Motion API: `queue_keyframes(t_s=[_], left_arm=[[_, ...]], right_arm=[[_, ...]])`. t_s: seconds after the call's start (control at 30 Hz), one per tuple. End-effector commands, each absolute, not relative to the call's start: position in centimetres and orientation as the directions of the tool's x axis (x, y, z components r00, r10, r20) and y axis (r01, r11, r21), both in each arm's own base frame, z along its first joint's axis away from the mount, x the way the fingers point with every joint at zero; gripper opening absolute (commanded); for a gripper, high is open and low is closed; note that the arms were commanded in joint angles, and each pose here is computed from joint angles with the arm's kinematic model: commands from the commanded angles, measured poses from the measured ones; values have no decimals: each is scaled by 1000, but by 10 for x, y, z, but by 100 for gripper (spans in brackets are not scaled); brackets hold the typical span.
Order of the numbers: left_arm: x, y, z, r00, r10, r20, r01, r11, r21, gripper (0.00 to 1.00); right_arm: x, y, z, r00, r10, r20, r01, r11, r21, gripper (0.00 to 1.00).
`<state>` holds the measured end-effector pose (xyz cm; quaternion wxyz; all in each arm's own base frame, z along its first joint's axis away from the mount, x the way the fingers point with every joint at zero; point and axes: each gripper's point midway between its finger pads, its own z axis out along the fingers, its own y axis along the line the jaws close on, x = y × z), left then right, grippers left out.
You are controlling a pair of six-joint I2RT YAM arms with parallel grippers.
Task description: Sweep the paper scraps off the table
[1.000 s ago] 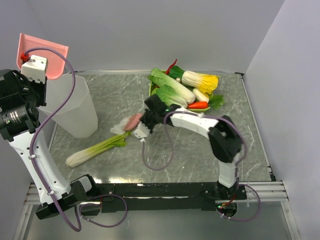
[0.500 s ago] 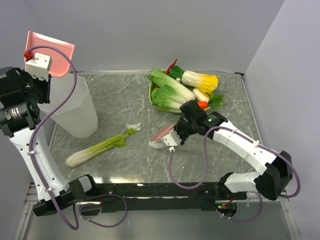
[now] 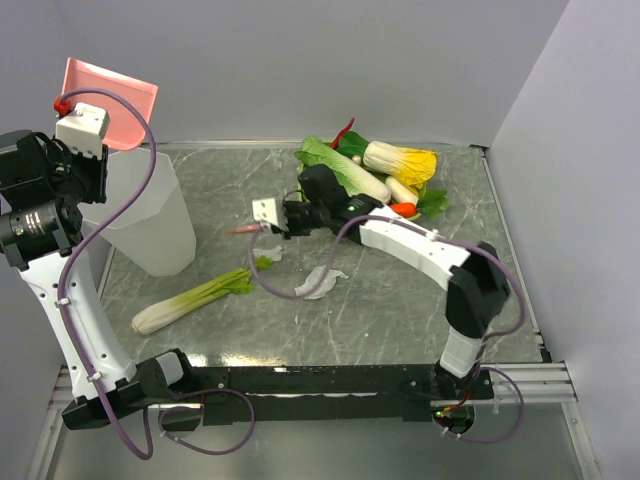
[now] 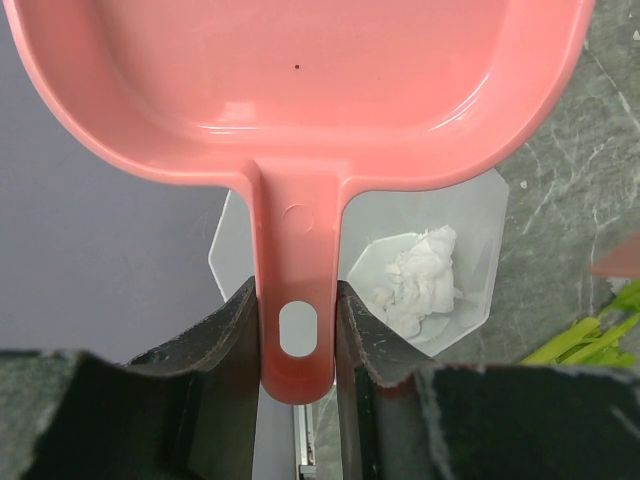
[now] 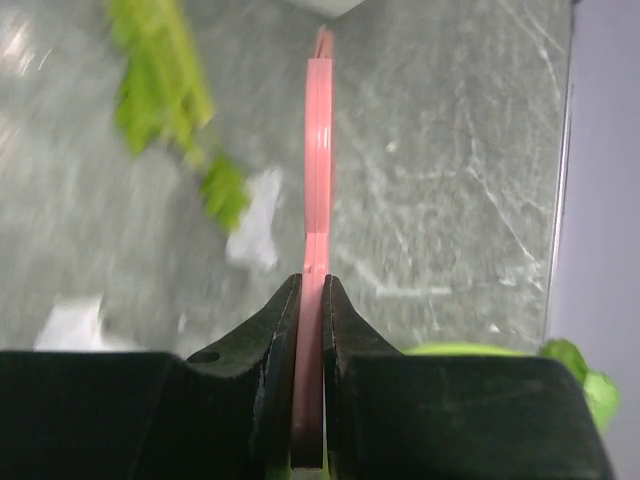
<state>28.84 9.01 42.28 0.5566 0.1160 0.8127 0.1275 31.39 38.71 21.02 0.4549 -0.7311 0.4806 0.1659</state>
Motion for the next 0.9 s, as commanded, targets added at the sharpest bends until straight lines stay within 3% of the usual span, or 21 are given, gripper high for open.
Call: queue_keyframes(t_s=[0.0, 0.2, 0.4, 0.63, 0.73, 0.87], left_arm=[[286, 80, 452, -254, 346, -903, 37, 937, 348, 1], [282, 78, 457, -238, 377, -895, 39, 925, 379, 1], [291, 82, 446, -252, 354, -901, 31, 933, 358, 1], [306, 66, 447, -227, 329, -917, 89, 944, 317, 1], [311, 60, 446, -222, 352, -910, 113, 936, 334, 1], [314, 41, 446, -203, 402, -893, 183, 911, 369, 1]], right_arm=[[340, 424, 263, 279, -414, -866, -915, 160, -371, 0], [326, 420, 238, 56, -441, -896, -965, 207, -162, 0], [323, 381, 200, -82, -501, -862, -938, 331, -103, 0], [299, 327, 181, -126, -576, -808, -915, 383, -130, 0], [265, 282, 162, -163, -636, -754, -923, 369, -112, 0], [213, 226, 166, -92, -695, -713, -941, 294, -166, 0]])
